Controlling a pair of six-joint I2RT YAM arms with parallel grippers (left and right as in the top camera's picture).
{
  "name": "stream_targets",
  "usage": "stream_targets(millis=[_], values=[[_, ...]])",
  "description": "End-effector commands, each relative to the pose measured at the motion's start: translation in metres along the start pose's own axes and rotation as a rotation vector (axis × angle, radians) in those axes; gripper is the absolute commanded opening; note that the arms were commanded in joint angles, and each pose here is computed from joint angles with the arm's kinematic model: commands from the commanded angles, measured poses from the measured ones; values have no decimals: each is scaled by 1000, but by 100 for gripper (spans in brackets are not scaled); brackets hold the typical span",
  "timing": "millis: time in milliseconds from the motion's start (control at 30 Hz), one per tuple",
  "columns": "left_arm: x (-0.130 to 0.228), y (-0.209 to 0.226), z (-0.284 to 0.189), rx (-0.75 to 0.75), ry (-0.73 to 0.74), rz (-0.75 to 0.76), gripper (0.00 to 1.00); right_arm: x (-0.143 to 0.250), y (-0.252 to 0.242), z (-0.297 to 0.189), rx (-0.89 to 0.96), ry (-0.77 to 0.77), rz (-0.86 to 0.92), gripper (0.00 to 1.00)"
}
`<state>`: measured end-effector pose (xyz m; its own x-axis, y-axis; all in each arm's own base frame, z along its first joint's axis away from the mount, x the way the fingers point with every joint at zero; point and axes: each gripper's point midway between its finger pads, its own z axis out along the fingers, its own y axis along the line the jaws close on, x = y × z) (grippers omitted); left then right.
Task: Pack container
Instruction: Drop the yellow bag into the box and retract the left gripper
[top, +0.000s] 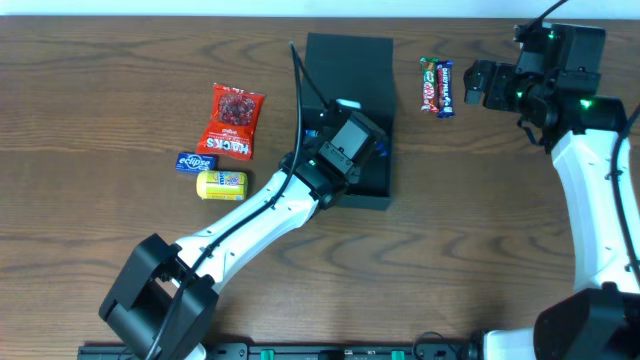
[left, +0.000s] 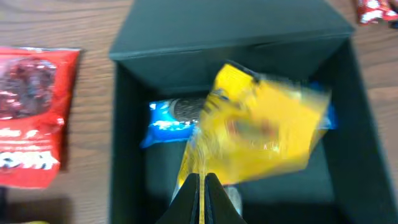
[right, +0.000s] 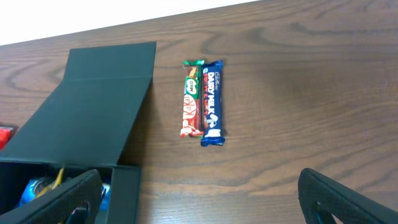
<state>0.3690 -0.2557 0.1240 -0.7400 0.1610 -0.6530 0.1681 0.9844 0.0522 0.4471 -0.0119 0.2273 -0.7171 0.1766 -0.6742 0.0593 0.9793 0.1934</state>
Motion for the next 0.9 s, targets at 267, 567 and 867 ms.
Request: stream_targets(millis=[267, 567, 867], values=[[-25, 5, -12, -33, -78, -45, 29, 8, -2, 1, -2, 33, 11, 99], [-101, 82, -75, -128, -291, -228, 34, 35, 30, -3, -165, 151, 26, 91], [-79, 189, -38, 12, -70, -346, 73, 80, 135, -4, -325, 304, 25, 94]])
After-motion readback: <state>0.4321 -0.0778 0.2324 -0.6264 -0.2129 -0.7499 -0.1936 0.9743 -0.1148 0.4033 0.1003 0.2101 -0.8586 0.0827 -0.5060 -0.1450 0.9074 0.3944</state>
